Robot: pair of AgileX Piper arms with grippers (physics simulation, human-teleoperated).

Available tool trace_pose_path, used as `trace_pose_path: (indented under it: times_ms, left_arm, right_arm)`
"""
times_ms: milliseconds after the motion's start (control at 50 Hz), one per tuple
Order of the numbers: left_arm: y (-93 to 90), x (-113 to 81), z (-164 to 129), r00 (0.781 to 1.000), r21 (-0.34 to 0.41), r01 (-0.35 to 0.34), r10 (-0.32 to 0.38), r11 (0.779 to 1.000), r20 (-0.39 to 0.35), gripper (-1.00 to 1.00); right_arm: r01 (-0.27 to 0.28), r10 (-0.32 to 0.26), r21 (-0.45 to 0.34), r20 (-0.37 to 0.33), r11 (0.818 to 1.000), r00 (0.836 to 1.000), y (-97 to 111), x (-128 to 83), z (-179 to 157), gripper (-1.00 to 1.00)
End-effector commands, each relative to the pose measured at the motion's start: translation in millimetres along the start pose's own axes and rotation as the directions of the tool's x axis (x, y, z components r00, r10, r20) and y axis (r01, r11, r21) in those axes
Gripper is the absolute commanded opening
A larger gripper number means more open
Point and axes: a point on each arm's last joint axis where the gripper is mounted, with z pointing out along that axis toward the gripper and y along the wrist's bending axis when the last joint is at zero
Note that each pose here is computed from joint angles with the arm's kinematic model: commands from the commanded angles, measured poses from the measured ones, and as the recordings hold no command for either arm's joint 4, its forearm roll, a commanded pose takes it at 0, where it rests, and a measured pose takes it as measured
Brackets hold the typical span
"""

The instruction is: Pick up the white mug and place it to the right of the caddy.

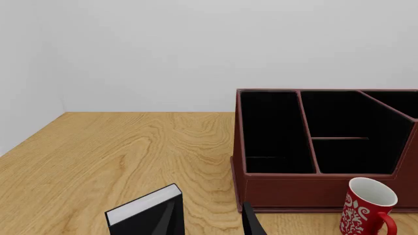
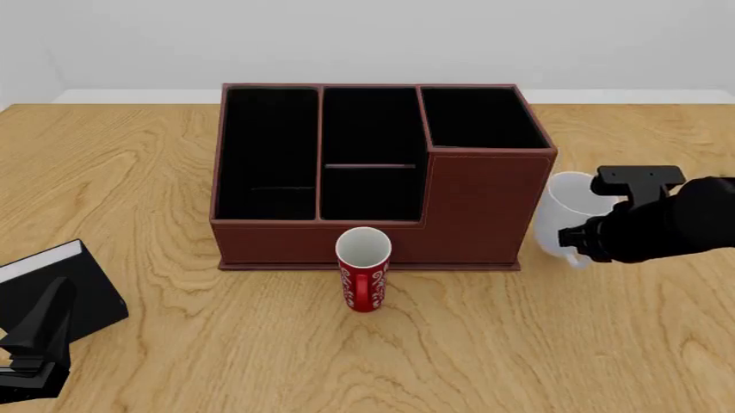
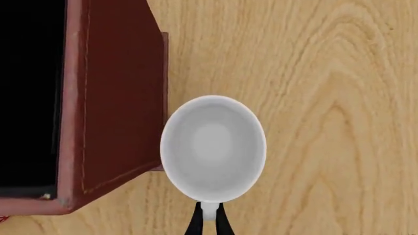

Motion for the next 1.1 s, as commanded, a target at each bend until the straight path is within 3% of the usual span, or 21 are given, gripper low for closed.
trace_pose_path:
  times_ms: [20,1100]
  left_arm:
    - [0.0,0.0,0,1.000,0.000,0.000,0.000,1.000,0.000,1.00]
    - [0.0,0.0,0,1.000,0.000,0.000,0.000,1.000,0.000,1.00]
  right_arm:
    - [-0.021,0.021,0.001,-0.003,1.000,1.000,0,3,5,-1.00]
    - [-0.054,0.055,0.011,-0.069,0.998,0.996,-4,11,42,-1.00]
